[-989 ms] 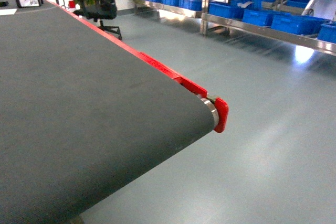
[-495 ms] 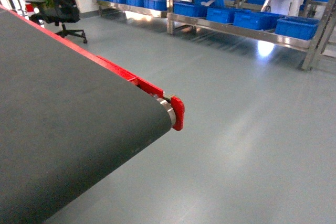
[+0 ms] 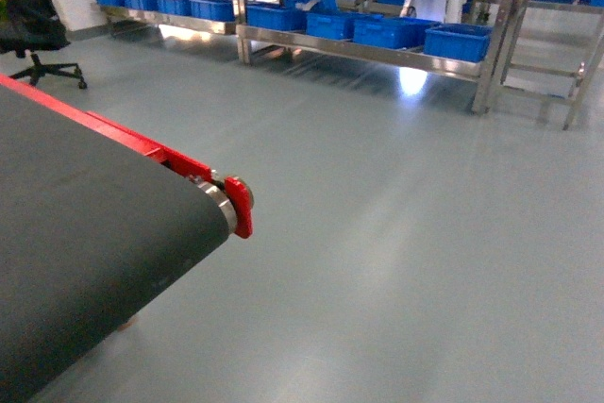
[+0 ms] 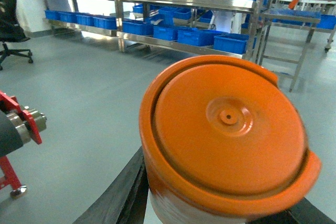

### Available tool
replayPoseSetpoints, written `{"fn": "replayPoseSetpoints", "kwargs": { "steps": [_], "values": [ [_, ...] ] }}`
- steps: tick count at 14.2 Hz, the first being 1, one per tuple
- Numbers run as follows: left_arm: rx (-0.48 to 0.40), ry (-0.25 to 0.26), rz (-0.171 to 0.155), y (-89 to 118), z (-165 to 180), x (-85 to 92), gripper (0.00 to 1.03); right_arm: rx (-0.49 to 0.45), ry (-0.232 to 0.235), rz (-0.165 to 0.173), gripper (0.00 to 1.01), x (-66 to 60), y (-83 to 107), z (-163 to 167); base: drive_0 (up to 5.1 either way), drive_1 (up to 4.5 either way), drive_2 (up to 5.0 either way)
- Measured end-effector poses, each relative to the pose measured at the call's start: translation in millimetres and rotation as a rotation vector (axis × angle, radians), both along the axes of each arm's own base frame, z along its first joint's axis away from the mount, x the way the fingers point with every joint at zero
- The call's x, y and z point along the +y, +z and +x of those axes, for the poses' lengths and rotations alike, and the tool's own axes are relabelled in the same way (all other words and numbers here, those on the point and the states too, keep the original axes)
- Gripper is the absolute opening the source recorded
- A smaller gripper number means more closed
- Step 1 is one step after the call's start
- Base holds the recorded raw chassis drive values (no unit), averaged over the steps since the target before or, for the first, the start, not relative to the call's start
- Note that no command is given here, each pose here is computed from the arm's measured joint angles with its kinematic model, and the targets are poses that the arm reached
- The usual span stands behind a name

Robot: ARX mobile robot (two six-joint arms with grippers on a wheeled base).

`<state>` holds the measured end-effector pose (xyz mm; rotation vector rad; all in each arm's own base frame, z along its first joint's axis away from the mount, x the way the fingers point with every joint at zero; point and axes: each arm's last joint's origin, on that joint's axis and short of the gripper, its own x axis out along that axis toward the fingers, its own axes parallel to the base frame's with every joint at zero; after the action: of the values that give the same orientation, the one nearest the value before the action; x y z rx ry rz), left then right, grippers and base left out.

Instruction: Sort blue parts and orange caps into right shelf containers

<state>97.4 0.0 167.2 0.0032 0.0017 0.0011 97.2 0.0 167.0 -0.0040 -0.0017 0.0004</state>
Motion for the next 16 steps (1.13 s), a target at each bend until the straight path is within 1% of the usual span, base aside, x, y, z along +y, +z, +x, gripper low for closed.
{"fn": "replayPoseSetpoints", "kwargs": {
  "steps": [16],
  "values": [
    [0.0,0.0,0.0,0.0,0.0,0.0,0.43,0.0,0.0,0.0,0.44,0.0,0.0,0.0,-1.6,-1.56,-1.6]
  ]
}}
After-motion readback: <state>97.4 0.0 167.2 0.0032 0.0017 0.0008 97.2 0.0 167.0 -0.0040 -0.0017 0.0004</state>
